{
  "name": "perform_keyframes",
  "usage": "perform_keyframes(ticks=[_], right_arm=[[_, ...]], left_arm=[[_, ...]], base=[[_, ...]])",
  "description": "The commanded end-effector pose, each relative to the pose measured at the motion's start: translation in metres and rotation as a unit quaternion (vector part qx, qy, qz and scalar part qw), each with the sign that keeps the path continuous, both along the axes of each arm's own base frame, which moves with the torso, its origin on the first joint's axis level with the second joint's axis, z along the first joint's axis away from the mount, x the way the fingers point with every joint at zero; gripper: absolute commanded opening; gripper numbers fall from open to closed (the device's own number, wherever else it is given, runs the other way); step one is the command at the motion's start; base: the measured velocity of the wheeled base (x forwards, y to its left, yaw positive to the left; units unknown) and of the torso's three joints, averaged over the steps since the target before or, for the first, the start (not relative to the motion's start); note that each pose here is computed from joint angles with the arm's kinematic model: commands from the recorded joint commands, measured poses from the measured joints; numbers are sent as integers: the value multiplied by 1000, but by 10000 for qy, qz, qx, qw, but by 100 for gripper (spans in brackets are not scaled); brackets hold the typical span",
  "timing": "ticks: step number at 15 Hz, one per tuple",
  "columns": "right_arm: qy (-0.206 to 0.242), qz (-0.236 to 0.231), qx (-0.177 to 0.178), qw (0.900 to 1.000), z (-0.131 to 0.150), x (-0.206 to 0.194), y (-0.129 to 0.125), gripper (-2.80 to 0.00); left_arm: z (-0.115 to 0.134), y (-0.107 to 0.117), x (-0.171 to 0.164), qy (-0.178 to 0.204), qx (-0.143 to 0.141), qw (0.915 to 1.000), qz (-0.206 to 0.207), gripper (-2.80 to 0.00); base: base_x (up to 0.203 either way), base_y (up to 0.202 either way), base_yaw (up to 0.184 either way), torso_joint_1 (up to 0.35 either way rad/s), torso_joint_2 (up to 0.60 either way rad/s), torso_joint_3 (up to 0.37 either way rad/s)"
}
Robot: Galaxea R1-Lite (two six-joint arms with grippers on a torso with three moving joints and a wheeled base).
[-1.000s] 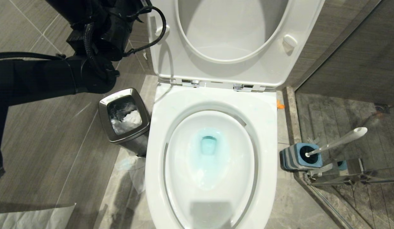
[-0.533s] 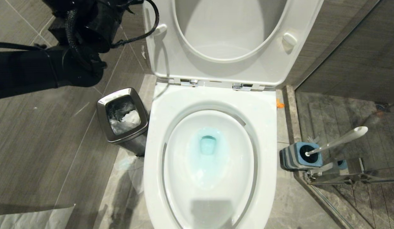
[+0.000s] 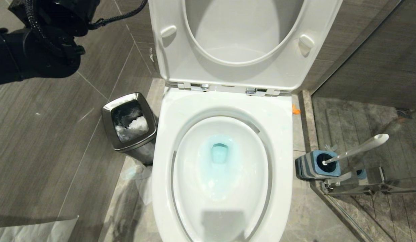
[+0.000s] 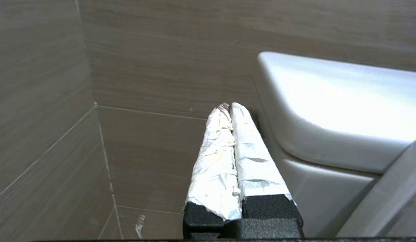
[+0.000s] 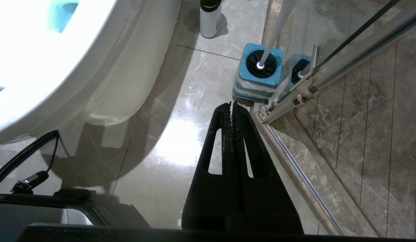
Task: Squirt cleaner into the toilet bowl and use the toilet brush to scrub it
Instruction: Flush the toilet
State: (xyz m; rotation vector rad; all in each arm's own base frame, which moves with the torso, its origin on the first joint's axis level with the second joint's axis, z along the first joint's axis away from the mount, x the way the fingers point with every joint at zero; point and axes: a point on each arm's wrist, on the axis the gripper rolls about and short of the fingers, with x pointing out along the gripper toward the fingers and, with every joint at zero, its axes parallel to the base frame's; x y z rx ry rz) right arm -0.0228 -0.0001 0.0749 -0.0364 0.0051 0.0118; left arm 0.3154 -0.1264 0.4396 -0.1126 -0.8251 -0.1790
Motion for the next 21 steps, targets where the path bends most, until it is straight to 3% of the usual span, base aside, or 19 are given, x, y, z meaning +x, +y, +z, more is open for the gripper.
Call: perform_keyframes(ticks=[1,4,8,21], right_arm=[[12,3,-2,10000,0,0,0,-280],[5,3,-2,10000,0,0,0,-280],[12,3,-2,10000,0,0,0,-280],[4,3,-2,10000,0,0,0,-280]], left_arm=[[7,3,-9,-79,-25,10000,14,-280],[8,4,-10,147,189,9997,85,-280],[12,6,-15,63,211,9996,161,-280],[26,11,-33,-524,-59,9984,180,-280]], base=[[0,0,0,0,0,0],[0,0,0,0,0,0],[0,0,0,2,2,-87],[0,0,0,1,2,-56]])
